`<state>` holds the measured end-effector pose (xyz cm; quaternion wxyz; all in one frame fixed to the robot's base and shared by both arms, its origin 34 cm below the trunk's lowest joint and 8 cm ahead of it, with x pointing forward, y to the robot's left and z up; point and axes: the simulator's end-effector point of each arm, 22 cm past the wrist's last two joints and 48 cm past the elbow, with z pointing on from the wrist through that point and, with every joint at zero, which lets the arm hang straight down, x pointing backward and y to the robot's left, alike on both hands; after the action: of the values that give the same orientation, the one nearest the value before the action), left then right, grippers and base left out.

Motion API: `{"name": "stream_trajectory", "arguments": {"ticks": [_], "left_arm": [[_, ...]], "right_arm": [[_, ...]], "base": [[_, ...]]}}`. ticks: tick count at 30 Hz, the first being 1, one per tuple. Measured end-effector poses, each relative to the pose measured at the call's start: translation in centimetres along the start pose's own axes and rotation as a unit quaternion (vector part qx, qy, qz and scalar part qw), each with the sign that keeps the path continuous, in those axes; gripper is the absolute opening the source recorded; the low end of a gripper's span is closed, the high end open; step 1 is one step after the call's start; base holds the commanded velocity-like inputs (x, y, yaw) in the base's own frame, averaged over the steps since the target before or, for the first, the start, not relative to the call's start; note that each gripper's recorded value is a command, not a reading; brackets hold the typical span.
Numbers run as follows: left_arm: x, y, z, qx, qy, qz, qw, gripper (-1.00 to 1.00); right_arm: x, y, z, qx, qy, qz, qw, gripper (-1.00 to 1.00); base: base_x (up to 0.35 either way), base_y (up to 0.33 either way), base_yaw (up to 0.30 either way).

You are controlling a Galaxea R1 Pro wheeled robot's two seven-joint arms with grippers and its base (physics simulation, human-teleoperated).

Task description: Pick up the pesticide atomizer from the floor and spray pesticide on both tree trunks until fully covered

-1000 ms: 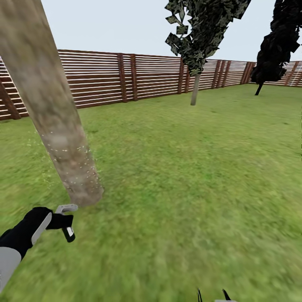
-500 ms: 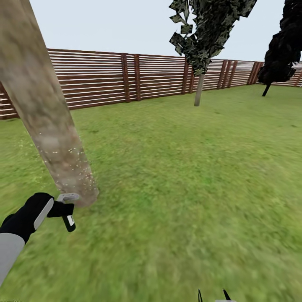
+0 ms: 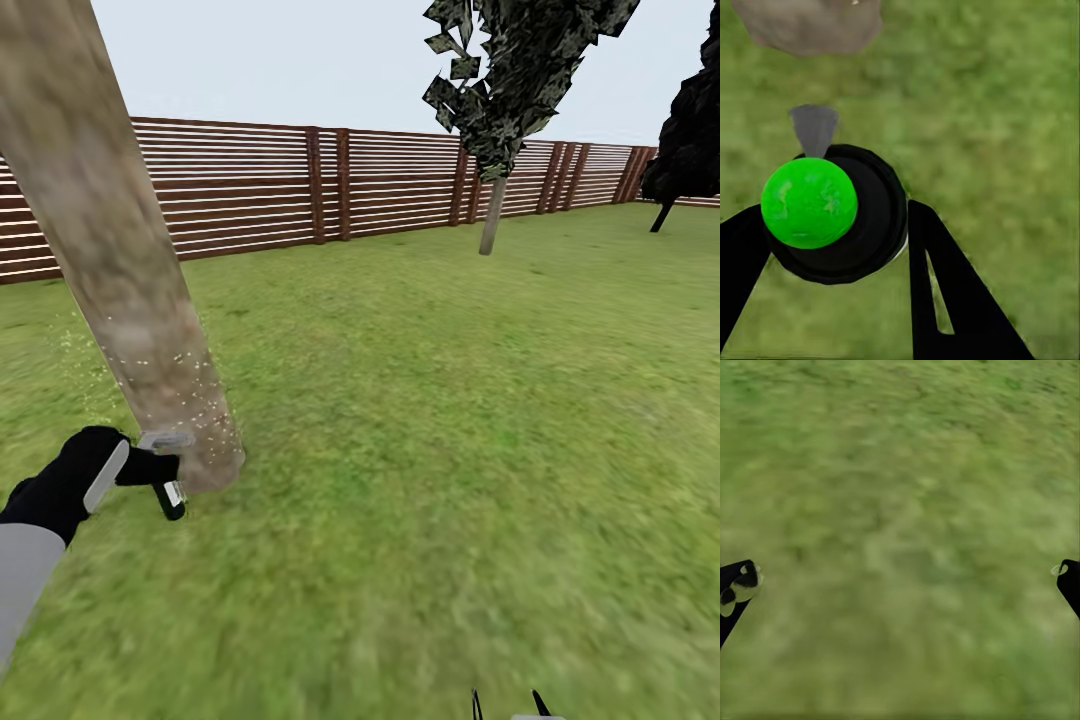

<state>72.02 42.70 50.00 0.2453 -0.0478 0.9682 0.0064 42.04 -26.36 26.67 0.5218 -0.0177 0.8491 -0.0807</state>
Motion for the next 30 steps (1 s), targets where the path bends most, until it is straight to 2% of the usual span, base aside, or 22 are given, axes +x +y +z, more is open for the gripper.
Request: {"name": "stream_trajectory", "arguments": {"ticks": [2, 3, 7, 11, 12, 15, 16, 18, 20, 22, 24, 26, 27, 30], "left_arm": [[-0.1, 2.8, -0.7, -0.020, -0.001, -0.004, 0.9998, -1.00], [0.0, 3.4, -0.8, -0.025, -0.001, -0.004, 0.9997, -1.00], [0.1, 2.9, -0.6, -0.017, 0.001, -0.006, 0.9998, -1.00], [0.0, 3.9, -0.9, -0.028, 0.000, -0.005, 0.9996, -1.00], [0.0, 4.4, -1.0, -0.035, 0.000, -0.003, 0.9994, -1.00], [0.2, 6.8, -1.3, -0.086, 0.007, 0.027, 0.9959, -1.00], [0.3, 6.7, -1.3, -0.086, 0.008, 0.028, 0.9958, -1.00], [0.4, 5.3, -0.9, -0.071, 0.010, 0.027, 0.9970, -1.00], [0.5, 1.7, 0.1, -0.042, 0.011, 0.030, 0.9986, -1.00], [0.5, -0.9, 0.6, -0.025, 0.010, 0.035, 0.9990, -1.00], [-1.5, -1.7, -0.2, -0.020, -0.004, 0.036, 0.9992, -1.00], [-2.7, -1.0, -0.9, -0.025, -0.012, 0.032, 0.9991, -1.00], [-2.8, 0.1, -1.2, -0.034, -0.012, 0.031, 0.9989, -1.00], [-2.0, 5.7, -2.1, -0.071, -0.004, 0.019, 0.9973, -1.00]], "right_arm": [[0.0, 0.0, 0.0, 0.000, 0.000, 0.000, 1.0000, 1.00], [0.0, 0.0, 0.0, 0.000, 0.000, 0.000, 1.0000, 1.00], [0.0, 0.0, 0.0, 0.000, 0.000, 0.000, 1.0000, 1.00], [0.0, 0.0, 0.0, 0.000, 0.000, 0.000, 1.0000, 1.00], [0.0, 0.0, 0.0, 0.000, 0.000, 0.000, 1.0000, 1.00], [0.0, 0.0, 0.0, 0.000, 0.000, 0.000, 1.0000, 1.00], [0.0, 0.0, 0.0, 0.000, 0.000, 0.000, 1.0000, 1.00], [0.0, 0.0, 0.0, 0.000, 0.000, 0.000, 1.0000, 1.00], [0.0, 0.0, 0.0, 0.000, 0.000, 0.000, 1.0000, 1.00], [0.0, 0.0, 0.0, 0.000, 0.000, 0.000, 1.0000, 1.00], [0.0, 0.0, 0.0, 0.000, 0.000, 0.000, 1.0000, 1.00], [0.0, 0.0, 0.0, 0.000, 0.000, 0.000, 1.0000, 1.00], [0.0, 0.0, 0.0, 0.000, 0.000, 0.000, 1.0000, 1.00], [0.0, 0.0, 0.0, 0.000, 0.000, 0.000, 1.0000, 1.00]], "base": [[0.000, 0.000, 0.000], [0.000, 0.000, 0.000], [-0.042, 0.095, 0.000], [0.040, 0.219, 0.000], [0.020, 0.040, 0.000], [0.006, 0.011, 0.000], [0.001, 0.001, 0.000], [0.000, 0.000, 0.000], [0.000, 0.000, 0.000], [0.000, 0.000, 0.000], [0.000, 0.000, 0.000], [0.000, 0.000, 0.000], [0.000, 0.000, 0.000], [0.000, 0.000, 0.000]]}}
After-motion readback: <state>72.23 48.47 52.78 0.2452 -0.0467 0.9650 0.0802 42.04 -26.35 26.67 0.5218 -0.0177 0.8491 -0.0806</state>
